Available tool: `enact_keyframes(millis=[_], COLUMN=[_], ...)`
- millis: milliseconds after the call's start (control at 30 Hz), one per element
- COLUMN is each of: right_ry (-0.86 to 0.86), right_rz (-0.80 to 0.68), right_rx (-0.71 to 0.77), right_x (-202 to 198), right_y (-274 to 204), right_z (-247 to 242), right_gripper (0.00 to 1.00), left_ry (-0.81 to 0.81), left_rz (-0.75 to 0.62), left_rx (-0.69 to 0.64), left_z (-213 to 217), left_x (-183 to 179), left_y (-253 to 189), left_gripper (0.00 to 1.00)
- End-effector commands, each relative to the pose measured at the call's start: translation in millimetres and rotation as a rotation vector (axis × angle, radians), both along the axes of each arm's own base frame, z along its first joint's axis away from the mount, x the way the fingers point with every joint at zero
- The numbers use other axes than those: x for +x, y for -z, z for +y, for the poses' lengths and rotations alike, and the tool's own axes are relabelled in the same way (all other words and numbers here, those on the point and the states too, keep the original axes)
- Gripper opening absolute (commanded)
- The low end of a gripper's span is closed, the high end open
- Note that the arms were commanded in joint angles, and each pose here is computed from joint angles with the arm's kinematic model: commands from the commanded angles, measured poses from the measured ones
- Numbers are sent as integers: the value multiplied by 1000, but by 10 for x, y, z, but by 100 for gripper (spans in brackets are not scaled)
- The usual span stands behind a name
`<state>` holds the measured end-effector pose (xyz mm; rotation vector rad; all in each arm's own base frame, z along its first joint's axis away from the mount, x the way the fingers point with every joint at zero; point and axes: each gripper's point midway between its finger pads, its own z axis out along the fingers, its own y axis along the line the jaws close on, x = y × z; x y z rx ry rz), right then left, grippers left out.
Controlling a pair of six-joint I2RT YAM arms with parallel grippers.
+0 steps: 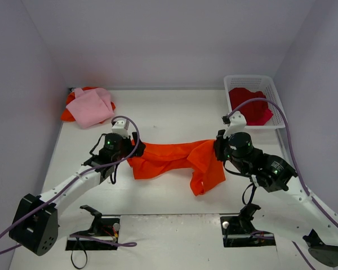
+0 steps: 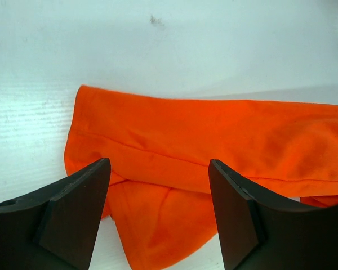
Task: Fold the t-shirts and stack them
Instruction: Flatten out the tshirt
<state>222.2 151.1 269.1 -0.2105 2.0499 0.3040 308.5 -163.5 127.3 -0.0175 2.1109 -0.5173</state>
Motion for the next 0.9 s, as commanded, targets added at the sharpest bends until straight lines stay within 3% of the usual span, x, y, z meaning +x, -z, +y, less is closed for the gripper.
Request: enact_keyframes(millis=[0, 167, 333, 867], right_ry=[24, 12, 8, -10], right_rz=[-55, -33, -25, -15], right_rx=[44, 49, 49, 56], right_x=[86, 84, 84, 112], right_y=[-232, -177, -163, -189], right_z=[12, 61, 78, 156], right_gripper=[0, 0, 0, 0], left_ry=[50, 127, 198, 236], left_rz=[-236, -252, -183, -80], left_rx=[-24, 8, 49, 49], left_z=[-72, -143, -220, -254], left_x=[231, 222, 189, 76], left_y=[-563, -508, -331, 41], left_gripper=[65, 65, 65, 65])
